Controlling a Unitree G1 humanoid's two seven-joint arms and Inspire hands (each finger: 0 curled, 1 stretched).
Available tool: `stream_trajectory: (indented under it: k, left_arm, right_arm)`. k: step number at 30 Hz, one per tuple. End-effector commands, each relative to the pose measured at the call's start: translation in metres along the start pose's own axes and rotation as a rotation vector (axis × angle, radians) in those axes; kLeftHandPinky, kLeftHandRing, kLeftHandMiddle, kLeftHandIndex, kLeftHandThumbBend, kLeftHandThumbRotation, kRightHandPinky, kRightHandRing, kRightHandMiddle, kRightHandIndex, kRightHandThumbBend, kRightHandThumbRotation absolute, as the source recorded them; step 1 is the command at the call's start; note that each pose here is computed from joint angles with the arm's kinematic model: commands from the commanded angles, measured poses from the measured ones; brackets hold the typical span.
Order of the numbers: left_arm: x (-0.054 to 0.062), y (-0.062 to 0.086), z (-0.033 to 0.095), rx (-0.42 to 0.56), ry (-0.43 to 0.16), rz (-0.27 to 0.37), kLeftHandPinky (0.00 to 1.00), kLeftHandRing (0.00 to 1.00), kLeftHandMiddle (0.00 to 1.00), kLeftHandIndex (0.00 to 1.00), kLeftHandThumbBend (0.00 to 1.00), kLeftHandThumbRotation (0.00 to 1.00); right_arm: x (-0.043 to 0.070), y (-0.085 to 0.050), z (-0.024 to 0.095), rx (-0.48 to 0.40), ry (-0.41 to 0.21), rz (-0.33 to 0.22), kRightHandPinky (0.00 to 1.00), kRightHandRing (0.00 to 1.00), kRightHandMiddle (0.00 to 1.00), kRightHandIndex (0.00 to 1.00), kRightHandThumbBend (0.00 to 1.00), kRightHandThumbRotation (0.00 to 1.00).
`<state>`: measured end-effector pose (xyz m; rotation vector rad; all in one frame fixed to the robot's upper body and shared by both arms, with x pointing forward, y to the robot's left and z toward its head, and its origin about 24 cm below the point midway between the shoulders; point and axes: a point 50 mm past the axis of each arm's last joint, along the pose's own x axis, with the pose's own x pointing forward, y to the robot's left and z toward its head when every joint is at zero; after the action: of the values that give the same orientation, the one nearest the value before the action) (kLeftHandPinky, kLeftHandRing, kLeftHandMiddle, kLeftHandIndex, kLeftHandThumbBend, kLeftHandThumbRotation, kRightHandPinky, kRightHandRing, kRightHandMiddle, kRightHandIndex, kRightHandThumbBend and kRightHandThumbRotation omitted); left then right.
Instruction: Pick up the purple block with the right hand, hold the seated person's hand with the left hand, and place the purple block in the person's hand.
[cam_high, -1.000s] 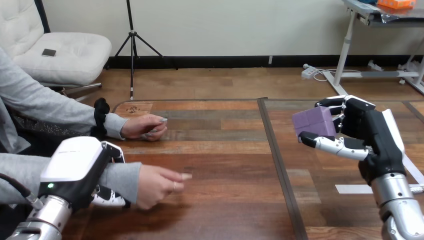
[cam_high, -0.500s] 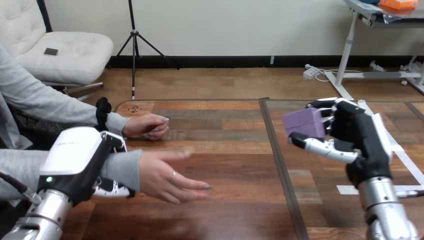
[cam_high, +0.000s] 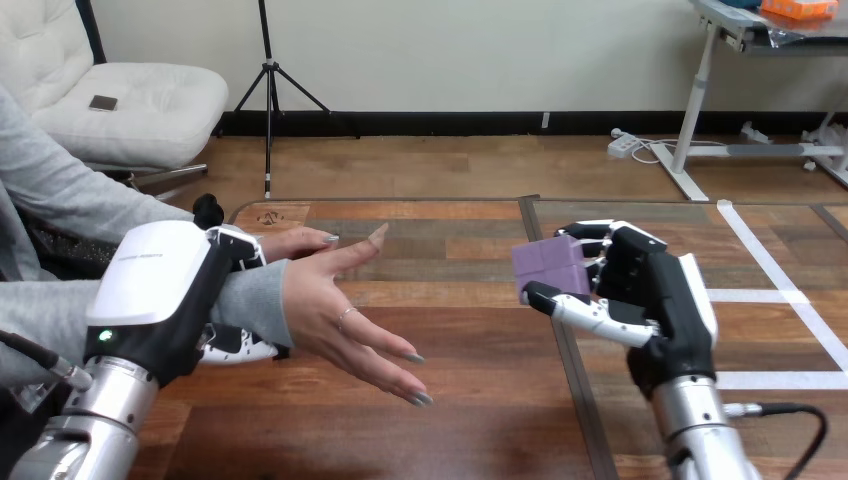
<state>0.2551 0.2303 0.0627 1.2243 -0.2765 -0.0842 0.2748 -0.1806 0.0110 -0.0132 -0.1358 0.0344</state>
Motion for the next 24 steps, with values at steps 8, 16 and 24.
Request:
stream_trajectory:
  k: [8, 16, 24]
  left_arm:
    - [0.034, 0.048, 0.037, -0.053, -0.162, 0.305, 0.18, 0.23, 0.3, 0.31, 0.77, 0.0]
    - [0.036, 0.048, 0.041, -0.058, -0.162, 0.308, 0.17, 0.23, 0.29, 0.3, 0.77, 0.0]
    - [0.039, 0.046, 0.046, -0.058, -0.166, 0.32, 0.16, 0.22, 0.28, 0.3, 0.77, 0.0]
  right_arm:
    - [0.014, 0.035, 0.025, 0.124, -0.11, 0.009, 0.31, 0.35, 0.41, 0.43, 0.83, 0.0]
    - [0.013, 0.047, 0.024, 0.186, -0.095, 0.022, 0.3, 0.35, 0.41, 0.43, 0.83, 0.0]
    - [0.01, 0.06, 0.025, 0.217, -0.065, 0.032, 0.3, 0.35, 0.41, 0.43, 0.83, 0.0]
